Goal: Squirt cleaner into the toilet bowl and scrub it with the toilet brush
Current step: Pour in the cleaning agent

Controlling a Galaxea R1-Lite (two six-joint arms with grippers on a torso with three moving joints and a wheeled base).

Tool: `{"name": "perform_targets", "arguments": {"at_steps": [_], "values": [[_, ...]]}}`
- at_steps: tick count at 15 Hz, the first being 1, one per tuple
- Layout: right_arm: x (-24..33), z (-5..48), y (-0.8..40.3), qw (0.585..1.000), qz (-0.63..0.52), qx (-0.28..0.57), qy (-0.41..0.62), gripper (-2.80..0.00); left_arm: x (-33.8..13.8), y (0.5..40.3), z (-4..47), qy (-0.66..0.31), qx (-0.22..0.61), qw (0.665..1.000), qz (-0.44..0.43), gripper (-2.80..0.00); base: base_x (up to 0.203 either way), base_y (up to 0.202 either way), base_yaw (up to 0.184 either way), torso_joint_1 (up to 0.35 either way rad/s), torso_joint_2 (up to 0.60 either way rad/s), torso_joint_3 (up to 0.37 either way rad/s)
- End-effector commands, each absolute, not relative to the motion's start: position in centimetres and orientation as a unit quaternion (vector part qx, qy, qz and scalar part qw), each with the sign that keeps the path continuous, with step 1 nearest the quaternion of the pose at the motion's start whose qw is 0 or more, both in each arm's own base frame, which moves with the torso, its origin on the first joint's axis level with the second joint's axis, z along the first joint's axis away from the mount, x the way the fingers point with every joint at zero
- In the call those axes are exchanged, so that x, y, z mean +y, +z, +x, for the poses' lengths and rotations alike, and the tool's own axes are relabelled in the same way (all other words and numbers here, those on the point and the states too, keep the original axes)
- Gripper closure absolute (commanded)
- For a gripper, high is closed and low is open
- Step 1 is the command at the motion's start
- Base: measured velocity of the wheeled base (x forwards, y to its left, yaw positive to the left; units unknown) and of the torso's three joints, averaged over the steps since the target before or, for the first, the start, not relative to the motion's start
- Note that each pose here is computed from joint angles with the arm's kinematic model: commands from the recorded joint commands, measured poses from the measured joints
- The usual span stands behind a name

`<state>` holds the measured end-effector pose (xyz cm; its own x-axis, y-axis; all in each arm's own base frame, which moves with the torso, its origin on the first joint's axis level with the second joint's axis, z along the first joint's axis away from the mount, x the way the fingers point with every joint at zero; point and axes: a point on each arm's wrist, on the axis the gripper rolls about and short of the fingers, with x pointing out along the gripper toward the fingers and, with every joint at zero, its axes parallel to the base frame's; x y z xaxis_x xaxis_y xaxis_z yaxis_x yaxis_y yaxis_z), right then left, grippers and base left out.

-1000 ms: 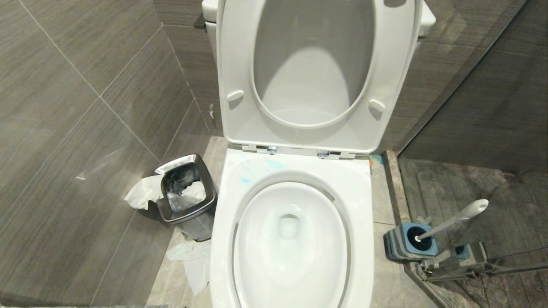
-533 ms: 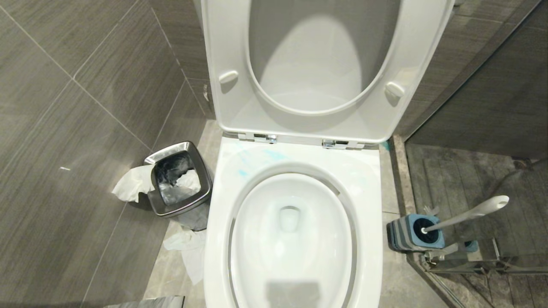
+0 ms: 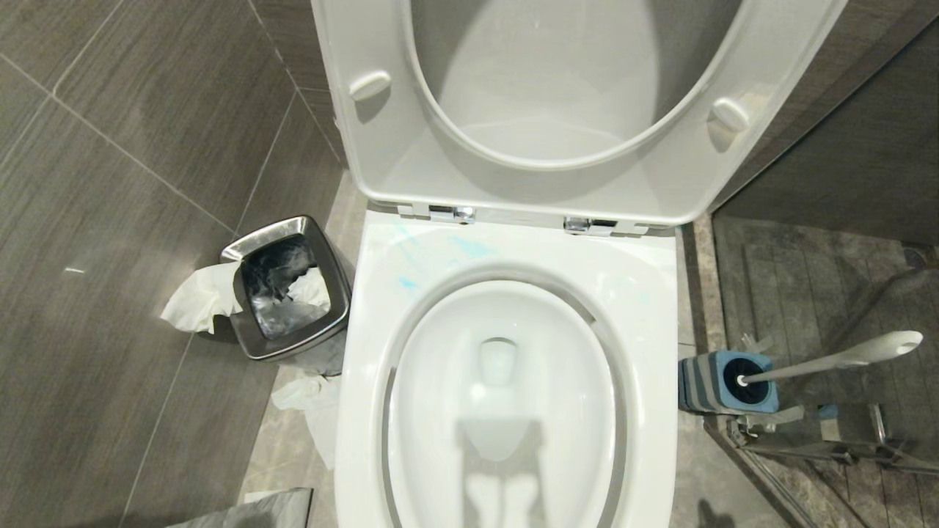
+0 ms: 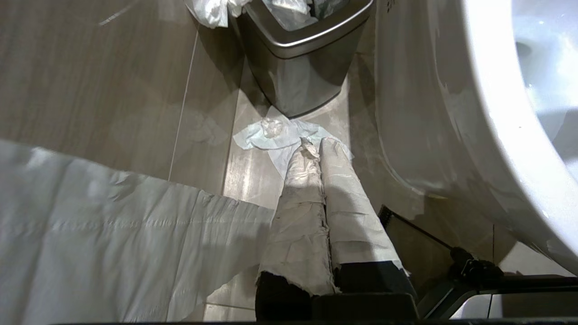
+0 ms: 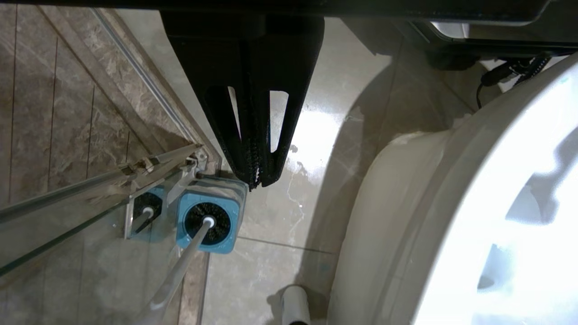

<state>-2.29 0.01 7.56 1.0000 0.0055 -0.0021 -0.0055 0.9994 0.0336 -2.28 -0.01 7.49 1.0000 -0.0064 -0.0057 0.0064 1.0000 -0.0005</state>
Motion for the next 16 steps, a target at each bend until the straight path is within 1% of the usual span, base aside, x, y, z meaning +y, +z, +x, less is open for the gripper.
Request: {"name": "perform_targets", "arguments": {"at_steps": [1,9,16], "values": [[0.01,-2.29,7.54,1.000,0.017,0.002,0.003,0.00,-0.01,7.40,-2.25,-0.003,0.005,1.000,0.000,0.00,0.000,0.000,0.000,0.007,0.00,-0.195],[0.01,-2.29,7.55,1.000,0.017,0.001,0.003,0.00,-0.01,7.40,-2.25,-0.003,0.005,1.000,0.000,0.00,0.000,0.000,0.000,0.003,0.00,-0.195],[0.01,-2.29,7.54,1.000,0.017,0.002,0.003,0.00,-0.01,7.40,-2.25,-0.003,0.005,1.000,-0.001,0.00,0.000,0.000,0.000,0.001,0.00,-0.023]]}}
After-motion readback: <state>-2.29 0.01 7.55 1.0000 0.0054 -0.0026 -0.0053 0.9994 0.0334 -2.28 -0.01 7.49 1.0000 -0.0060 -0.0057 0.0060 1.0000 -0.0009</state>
